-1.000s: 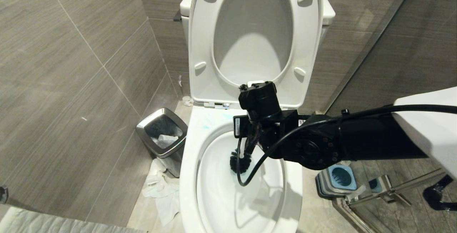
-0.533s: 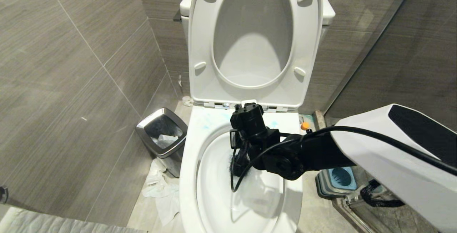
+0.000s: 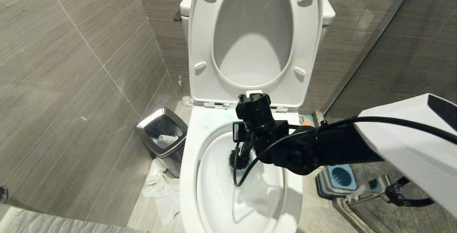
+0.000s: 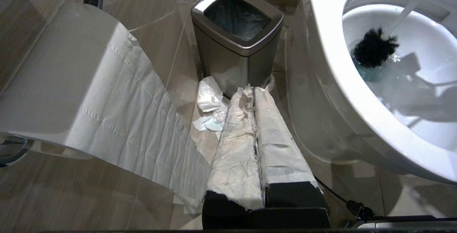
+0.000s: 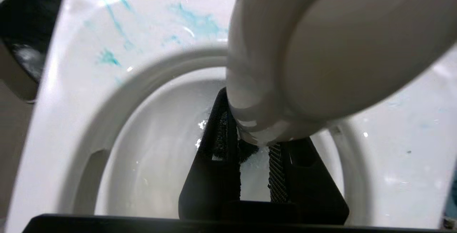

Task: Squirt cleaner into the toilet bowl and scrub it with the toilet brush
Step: Scrub the toilet bowl

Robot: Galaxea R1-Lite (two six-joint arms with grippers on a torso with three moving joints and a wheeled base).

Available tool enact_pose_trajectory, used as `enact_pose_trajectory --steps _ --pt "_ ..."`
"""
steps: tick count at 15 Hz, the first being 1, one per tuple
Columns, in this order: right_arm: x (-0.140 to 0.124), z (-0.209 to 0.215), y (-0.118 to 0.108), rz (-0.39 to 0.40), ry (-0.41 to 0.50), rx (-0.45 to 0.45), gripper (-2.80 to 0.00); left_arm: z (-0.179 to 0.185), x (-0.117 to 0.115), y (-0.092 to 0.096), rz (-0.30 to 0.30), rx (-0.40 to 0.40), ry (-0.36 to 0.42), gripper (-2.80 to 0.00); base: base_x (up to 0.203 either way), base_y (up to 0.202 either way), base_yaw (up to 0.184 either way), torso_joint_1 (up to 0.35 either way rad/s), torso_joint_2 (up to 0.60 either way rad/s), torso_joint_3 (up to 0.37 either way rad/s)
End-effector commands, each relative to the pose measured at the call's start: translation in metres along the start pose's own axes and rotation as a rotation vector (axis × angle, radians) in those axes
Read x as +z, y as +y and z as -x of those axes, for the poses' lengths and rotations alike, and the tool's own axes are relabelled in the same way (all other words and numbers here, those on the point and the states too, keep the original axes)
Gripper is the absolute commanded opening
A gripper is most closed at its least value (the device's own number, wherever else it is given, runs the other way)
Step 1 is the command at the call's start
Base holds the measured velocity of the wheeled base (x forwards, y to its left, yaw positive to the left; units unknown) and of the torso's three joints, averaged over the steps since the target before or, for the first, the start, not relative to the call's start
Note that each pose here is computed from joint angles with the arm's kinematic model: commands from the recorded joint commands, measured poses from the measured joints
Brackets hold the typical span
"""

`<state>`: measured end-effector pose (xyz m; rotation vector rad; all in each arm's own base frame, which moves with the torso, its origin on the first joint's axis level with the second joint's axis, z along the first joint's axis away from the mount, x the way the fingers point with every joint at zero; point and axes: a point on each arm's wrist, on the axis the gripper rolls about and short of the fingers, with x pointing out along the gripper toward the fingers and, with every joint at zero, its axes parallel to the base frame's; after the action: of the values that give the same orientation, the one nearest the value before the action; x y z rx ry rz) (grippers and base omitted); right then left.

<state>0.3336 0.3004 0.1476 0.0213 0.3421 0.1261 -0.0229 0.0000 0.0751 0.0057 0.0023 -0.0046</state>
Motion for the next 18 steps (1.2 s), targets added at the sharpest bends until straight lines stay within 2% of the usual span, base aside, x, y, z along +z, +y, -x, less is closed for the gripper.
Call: enact_pose_trajectory --steps 1,3,8,10,14,18 --pt "0.03 0.024 -0.007 -0.035 -0.053 0.016 -2.8 0.0 0.0 0.0 0.0 0.0 0.002 -2.8 0.0 0.0 0.0 0.0 0.0 0.0" --pt "0.02 0.017 -0.006 -0.021 -0.031 0.009 -2.8 0.0 0.0 0.0 0.0 0.0 0.002 -2.8 0.0 0.0 0.0 0.0 0.0 0.0" --pt "-0.032 -0.02 0.004 0.036 0.068 -0.026 -2.8 0.0 0.0 0.0 0.0 0.0 0.002 -2.8 0.0 0.0 0.0 0.0 0.0 0.0" --pt "-0.042 -0.03 0.008 0.042 0.07 -0.031 -2.8 0.0 0.0 0.0 0.0 0.0 0.002 -2.8 0.0 0.0 0.0 0.0 0.0 0.0" --pt "-0.039 -0.028 0.007 0.039 0.058 -0.041 -2.8 0.0 0.0 0.0 0.0 0.0 0.002 -2.8 0.0 0.0 0.0 0.0 0.0 0.0" --pt "0.011 0.014 -0.006 0.005 0.01 -0.01 -2.8 0.0 0.0 0.0 0.0 0.0 0.002 -2.8 0.0 0.0 0.0 0.0 0.0 0.0"
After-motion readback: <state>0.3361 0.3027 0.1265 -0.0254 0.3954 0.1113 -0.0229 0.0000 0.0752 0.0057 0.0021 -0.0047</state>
